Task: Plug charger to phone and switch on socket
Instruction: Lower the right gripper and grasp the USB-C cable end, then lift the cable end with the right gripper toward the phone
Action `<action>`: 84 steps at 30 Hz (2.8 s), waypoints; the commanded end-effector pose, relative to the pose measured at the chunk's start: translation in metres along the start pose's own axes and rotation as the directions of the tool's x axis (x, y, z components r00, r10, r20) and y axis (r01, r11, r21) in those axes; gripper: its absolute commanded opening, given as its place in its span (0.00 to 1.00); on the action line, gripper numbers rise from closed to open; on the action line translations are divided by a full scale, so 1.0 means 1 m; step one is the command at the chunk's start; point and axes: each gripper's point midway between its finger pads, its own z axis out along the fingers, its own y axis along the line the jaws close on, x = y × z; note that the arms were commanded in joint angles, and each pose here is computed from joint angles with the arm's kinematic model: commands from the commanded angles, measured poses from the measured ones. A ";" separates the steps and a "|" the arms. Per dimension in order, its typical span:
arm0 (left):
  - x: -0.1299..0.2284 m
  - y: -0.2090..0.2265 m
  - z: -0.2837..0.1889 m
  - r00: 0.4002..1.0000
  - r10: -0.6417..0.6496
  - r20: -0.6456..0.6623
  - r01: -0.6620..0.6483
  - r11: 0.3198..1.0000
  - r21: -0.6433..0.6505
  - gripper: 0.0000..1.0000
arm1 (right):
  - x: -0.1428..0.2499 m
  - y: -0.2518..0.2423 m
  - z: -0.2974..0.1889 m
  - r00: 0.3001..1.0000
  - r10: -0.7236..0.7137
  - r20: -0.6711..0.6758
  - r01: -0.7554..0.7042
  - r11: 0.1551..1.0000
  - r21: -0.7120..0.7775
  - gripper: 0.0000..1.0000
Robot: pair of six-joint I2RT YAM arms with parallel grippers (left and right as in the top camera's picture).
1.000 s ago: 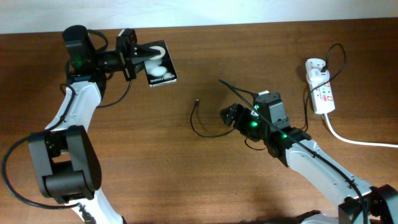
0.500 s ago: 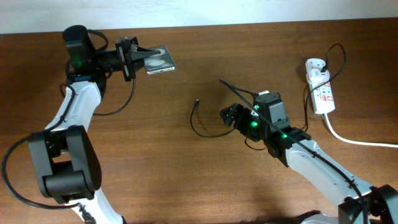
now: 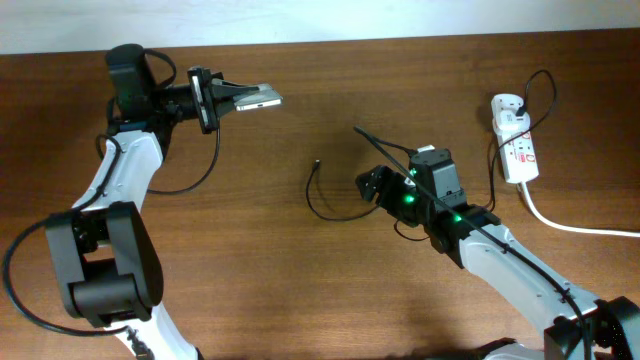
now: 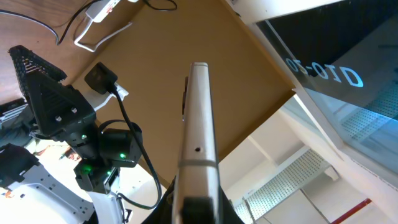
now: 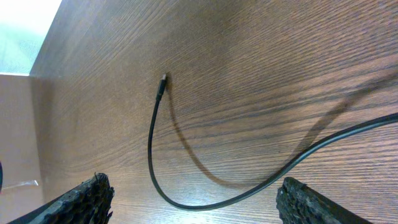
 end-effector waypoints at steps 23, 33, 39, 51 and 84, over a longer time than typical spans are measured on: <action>-0.016 -0.012 -0.003 0.779 0.616 0.113 -0.618 0.786 -0.026 0.00 | 0.005 0.034 -0.003 0.988 -0.151 -0.025 0.146 0.978 -0.149 0.90; -0.015 -0.013 -0.012 0.495 0.864 0.095 -0.864 0.501 -0.057 0.00 | 0.007 0.049 -0.008 0.981 -0.184 -0.065 0.168 0.967 -0.191 0.75; -0.029 -0.025 -0.072 0.485 0.847 0.218 -0.854 0.513 -0.090 0.00 | -0.010 0.075 0.025 0.947 -0.251 -0.199 0.235 0.967 -0.103 0.69; -0.030 -0.026 -0.076 0.484 0.845 0.226 -0.853 0.514 -0.092 0.00 | 0.013 0.063 0.130 0.924 -0.156 -0.351 0.217 0.966 0.142 0.45; -0.030 -0.026 -0.075 0.484 0.845 0.226 -0.853 0.513 -0.092 0.00 | 0.002 0.121 0.061 0.681 -0.663 -0.309 0.464 0.718 -0.518 0.04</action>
